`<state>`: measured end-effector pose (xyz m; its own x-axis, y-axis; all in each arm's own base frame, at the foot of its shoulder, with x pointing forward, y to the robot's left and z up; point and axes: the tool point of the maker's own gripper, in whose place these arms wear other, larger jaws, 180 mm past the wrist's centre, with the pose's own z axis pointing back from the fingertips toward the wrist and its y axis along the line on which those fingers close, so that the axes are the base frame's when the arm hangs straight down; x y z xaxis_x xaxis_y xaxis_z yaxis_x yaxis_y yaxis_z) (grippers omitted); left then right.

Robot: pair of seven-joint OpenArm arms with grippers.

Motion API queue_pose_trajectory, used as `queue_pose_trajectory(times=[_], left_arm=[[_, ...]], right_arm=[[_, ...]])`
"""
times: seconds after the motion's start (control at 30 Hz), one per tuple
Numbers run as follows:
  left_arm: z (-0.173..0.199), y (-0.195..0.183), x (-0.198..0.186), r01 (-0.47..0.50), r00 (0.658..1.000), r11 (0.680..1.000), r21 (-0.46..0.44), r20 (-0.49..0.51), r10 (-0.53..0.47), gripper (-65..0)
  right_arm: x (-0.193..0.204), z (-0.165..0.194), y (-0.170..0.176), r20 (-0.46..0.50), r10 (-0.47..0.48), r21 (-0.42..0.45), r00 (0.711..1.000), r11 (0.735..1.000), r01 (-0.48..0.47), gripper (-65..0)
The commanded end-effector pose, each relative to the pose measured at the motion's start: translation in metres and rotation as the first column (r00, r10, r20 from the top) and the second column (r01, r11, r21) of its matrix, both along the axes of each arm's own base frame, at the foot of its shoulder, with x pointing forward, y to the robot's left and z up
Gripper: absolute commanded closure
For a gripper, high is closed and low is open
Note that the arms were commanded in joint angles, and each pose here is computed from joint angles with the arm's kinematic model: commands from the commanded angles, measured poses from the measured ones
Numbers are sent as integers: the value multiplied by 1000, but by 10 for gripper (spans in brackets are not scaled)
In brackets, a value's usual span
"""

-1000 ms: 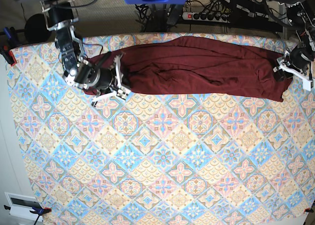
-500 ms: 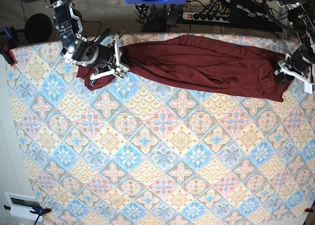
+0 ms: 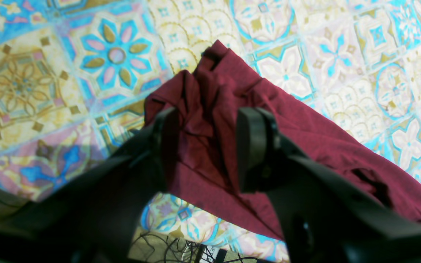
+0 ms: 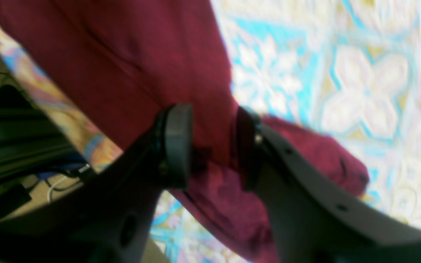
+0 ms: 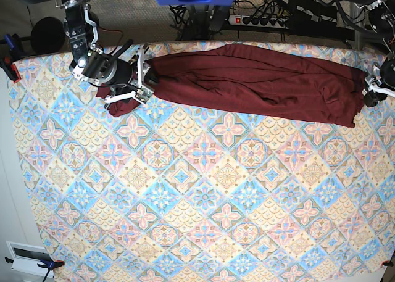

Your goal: Layout the t-shirt on the table in an organized manner, then fold the t-shirt properly

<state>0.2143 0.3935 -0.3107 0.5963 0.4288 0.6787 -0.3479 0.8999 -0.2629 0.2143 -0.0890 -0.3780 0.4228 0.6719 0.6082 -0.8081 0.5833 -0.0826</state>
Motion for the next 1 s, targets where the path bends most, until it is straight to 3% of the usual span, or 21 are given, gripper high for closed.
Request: queue_pose_trajectory(times=[0.0,0.17,0.27,0.37,0.5,0.6,0.97], left_arm=[[25,15,8,6,999,998,62,45,-9,-256],[14,37,7,13,999,996,83,-43,-9,-259],[1,37,17,89,988,992,89,-134,-77,-260],[-13,36,17,150,966,984,92,-224,-127,-298],[-23,26,28,235,947,964,123,-252,-198,-375],[-35,22,29,299,921,944,139,-301,-247,-391],[-69,40,27,283,904,948,148,-371,-212,-393]], right_arm=[[6,9,1,33,4,12,999,1000,-5,-203],[5,9,8,32,2,33,999,999,-3,-205],[5,10,11,31,2,39,1000,999,-3,-205],[6,10,12,34,2,44,999,999,-3,-205],[7,11,13,36,3,46,999,999,-4,-205],[7,11,13,36,3,46,999,999,-4,-205],[7,11,14,36,4,46,999,999,-6,-204]])
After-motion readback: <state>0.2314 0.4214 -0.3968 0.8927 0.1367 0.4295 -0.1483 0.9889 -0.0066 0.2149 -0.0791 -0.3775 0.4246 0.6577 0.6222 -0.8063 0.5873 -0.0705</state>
